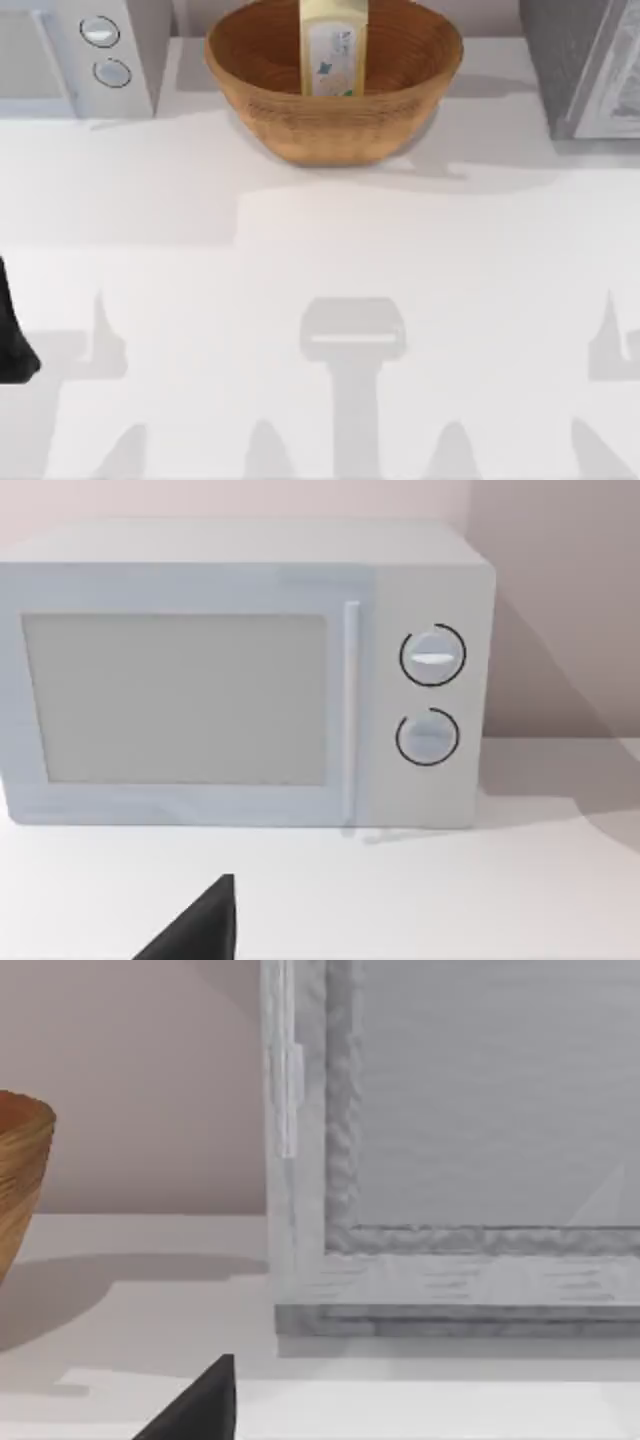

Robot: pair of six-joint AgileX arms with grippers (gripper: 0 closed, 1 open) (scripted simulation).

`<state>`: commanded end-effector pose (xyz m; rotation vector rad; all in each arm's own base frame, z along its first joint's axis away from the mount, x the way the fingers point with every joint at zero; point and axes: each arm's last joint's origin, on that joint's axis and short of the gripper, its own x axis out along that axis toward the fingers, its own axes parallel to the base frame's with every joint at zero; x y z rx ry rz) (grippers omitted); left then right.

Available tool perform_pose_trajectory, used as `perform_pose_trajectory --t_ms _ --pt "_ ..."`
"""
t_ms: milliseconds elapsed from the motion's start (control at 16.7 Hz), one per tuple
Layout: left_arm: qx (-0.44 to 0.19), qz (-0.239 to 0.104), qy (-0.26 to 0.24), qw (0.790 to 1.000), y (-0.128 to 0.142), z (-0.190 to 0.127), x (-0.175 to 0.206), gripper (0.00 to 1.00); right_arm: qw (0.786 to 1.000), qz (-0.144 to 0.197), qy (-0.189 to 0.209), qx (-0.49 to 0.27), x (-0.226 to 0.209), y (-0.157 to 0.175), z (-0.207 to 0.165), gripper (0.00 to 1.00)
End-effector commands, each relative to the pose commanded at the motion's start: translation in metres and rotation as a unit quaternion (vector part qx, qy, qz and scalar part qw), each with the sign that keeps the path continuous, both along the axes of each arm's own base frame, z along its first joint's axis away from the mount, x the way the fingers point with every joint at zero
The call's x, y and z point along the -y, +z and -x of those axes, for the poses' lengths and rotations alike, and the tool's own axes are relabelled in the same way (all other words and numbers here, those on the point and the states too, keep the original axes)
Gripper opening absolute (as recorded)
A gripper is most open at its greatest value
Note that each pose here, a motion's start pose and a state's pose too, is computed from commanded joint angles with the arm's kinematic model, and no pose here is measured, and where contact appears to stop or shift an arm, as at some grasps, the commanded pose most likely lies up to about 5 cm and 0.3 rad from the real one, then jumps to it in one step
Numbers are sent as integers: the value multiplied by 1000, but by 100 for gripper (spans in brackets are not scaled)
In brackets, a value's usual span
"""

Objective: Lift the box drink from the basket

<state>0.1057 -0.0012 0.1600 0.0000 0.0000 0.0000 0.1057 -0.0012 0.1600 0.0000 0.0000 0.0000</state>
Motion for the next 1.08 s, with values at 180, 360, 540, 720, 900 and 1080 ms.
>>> perform_pose_trajectory --t_ms 180,360,540,720,900,1080 --pt "-2 0 0 1000 1 0 0 100 1000 0 0 0 0 0 0 100" --pt "-14 2 0 1000 9 -4 2 100 1000 0 0 0 0 0 0 100" --pt "-20 2 -2 1000 32 -14 6 100 1000 0 0 0 0 0 0 100" --pt "-16 3 -4 1000 64 -36 15 100 1000 0 0 0 0 0 0 100" --pt "-9 5 -6 1000 97 -73 32 100 1000 0 0 0 0 0 0 100" --pt "-4 7 -6 1000 117 -124 61 100 1000 0 0 0 0 0 0 100"
